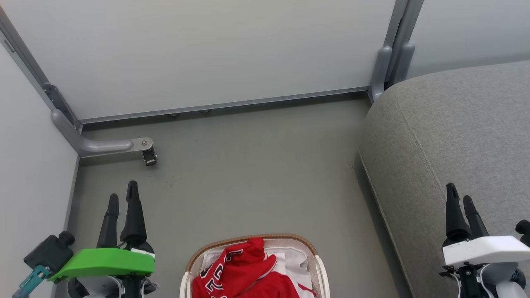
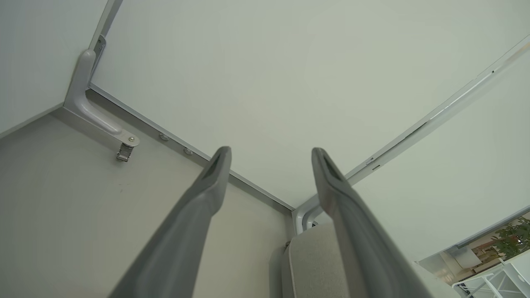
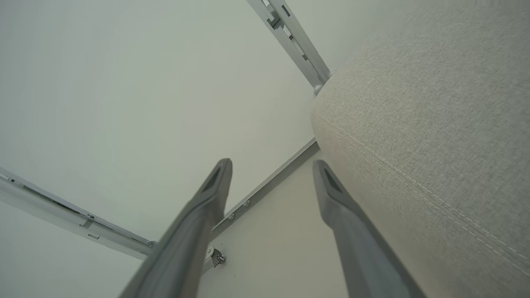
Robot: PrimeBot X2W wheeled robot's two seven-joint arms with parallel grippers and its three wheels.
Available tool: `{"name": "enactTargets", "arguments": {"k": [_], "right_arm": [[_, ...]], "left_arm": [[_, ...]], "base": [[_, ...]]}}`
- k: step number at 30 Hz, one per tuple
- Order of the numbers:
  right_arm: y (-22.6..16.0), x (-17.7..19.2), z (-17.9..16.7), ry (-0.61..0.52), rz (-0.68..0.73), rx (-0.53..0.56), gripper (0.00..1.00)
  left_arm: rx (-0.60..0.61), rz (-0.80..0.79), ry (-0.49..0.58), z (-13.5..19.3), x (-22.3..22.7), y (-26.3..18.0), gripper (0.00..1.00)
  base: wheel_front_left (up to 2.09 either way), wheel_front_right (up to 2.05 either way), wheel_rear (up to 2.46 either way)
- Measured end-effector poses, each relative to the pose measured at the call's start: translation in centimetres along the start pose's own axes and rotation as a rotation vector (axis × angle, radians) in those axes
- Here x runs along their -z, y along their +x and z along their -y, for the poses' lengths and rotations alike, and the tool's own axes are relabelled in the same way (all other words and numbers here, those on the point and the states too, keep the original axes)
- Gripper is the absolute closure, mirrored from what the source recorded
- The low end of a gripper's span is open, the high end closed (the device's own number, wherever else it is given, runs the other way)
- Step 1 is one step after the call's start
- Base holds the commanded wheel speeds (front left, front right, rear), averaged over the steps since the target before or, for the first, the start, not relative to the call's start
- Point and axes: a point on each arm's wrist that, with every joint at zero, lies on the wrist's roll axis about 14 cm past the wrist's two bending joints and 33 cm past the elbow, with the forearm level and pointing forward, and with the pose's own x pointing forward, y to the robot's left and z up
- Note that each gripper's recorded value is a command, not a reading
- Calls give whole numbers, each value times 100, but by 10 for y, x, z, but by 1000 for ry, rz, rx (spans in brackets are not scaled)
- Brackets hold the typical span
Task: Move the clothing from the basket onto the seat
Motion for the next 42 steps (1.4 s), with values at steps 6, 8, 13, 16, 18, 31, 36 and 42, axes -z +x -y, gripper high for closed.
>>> {"name": "enactTargets", "arguments": {"k": [6,8,13,16,18,31,36,42], "right_arm": [[0,1,-6,-87,3,-25,0],[0,2,-8,-119,0,-34,0],[-1,2,-17,-227,6,-71,0],[-3,4,-16,-263,0,-74,0],[-3,6,-18,-292,-3,-82,0],[-6,16,-17,-420,-24,-103,0],[-7,20,-19,-471,-30,-118,0],[-9,25,-24,-519,-36,-144,0]], "left_arm": [[-3,-8,89,0,4,-1,0],[-8,-13,116,-1,6,-2,0],[-24,-27,199,-6,12,-6,0],[-26,-33,233,-8,15,-8,0],[-26,-36,250,-8,16,-8,0],[-23,-60,361,-12,26,-13,0],[-20,-73,406,-14,31,-15,0],[-13,-89,441,-15,38,-18,0]], "base": [[0,0,0],[0,0,0],[0,0,0],[0,0,0],[0,0,0],[0,0,0],[0,0,0],[0,0,0]]}}
